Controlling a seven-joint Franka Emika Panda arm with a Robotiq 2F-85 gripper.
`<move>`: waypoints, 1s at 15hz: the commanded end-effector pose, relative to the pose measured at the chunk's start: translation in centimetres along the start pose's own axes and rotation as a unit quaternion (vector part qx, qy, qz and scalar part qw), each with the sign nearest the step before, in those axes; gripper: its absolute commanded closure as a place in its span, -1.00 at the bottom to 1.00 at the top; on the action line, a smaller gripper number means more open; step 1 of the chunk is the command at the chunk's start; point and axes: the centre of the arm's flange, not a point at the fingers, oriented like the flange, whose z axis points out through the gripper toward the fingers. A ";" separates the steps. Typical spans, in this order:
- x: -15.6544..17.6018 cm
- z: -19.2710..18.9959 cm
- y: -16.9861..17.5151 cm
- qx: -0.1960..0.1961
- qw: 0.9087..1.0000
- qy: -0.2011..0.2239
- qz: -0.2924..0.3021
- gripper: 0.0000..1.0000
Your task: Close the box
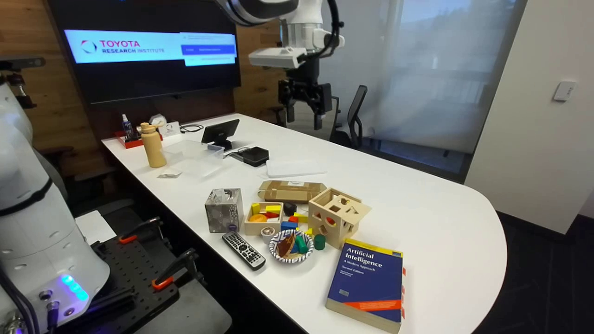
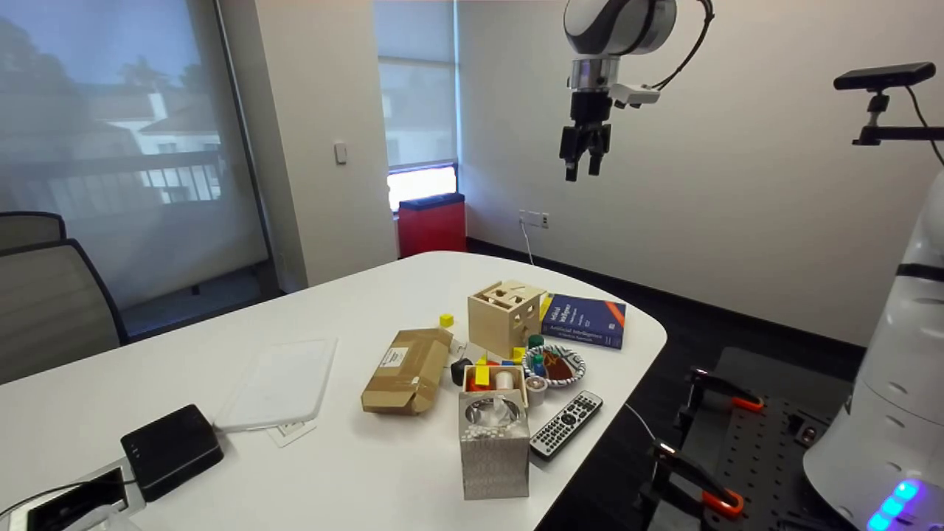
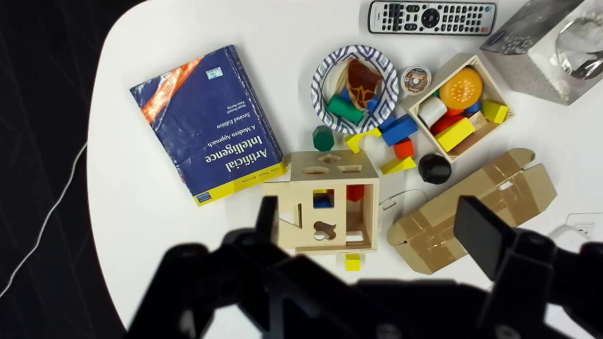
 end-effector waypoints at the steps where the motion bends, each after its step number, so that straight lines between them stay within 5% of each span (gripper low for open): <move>1: 6.7 3.6 5.8 0.013 1.000 -0.003 0.006 -1.00; 9: 13.8 17.8 15.1 0.031 0.997 -0.050 0.047 -1.00; 15: 16.8 25.2 15.3 0.057 0.994 -0.077 0.044 -1.00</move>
